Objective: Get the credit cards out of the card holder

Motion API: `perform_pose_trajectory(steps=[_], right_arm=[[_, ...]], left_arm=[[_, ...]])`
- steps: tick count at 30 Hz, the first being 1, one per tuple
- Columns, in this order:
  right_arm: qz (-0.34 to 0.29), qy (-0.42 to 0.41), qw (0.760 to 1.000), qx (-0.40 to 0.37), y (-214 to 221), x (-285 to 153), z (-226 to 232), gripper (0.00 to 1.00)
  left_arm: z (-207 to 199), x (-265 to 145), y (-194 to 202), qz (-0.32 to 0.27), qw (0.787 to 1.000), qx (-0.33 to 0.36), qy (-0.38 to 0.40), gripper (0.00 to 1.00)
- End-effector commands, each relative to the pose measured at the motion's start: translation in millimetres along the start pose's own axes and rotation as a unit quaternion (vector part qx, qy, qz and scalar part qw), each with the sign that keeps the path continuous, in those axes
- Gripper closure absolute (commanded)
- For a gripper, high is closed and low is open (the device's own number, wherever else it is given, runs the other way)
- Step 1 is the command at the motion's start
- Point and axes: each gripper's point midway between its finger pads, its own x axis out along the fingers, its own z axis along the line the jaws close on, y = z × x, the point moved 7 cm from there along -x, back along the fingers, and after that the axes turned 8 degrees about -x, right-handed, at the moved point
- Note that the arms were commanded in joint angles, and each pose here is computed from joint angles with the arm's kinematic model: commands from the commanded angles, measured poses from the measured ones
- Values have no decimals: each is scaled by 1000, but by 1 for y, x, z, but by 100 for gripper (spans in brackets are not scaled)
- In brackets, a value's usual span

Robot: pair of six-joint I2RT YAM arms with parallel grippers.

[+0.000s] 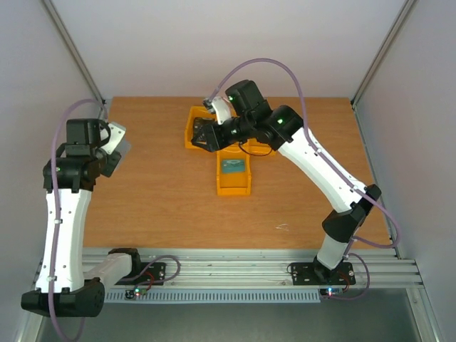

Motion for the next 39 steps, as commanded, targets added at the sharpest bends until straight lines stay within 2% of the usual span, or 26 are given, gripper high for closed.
perform_pose_trajectory(steps=[1,4,6,10,13,18,23,27,30,35,39], right_arm=[[-20,-78,996,-47,-10,12,31,55],[-27,-131,989,-61,-13,19,49,55],[-34,-168,983,-68,-16,22,63,55],[-48,-259,962,-78,-22,29,91,55],[-62,-288,953,-66,-28,34,96,57],[-53,-237,970,-12,-24,55,80,62],[-31,-155,987,34,-15,63,51,65],[-39,-106,993,46,-10,56,32,65],[-35,-108,993,38,-8,53,34,60],[-33,-178,983,23,-12,54,47,45],[-36,-213,976,11,-14,53,57,39]], left_arm=[[25,-7,-7,5,990,70,-119,100],[4,-16,-14,-27,1000,11,0,100],[-12,-24,-20,-47,995,-31,88,100],[-39,-43,-36,-81,953,-119,268,100],[-47,-47,-43,-83,918,-180,343,100],[-50,-52,-46,-86,890,-218,391,100],[-53,-62,-50,-94,840,-261,465,100],[-56,-67,-49,-95,813,-271,507,100],[-59,-70,-48,-94,799,-271,529,100],[-64,-73,-47,-93,774,-270,565,100],[-65,-76,-47,-95,766,-266,578,100]])
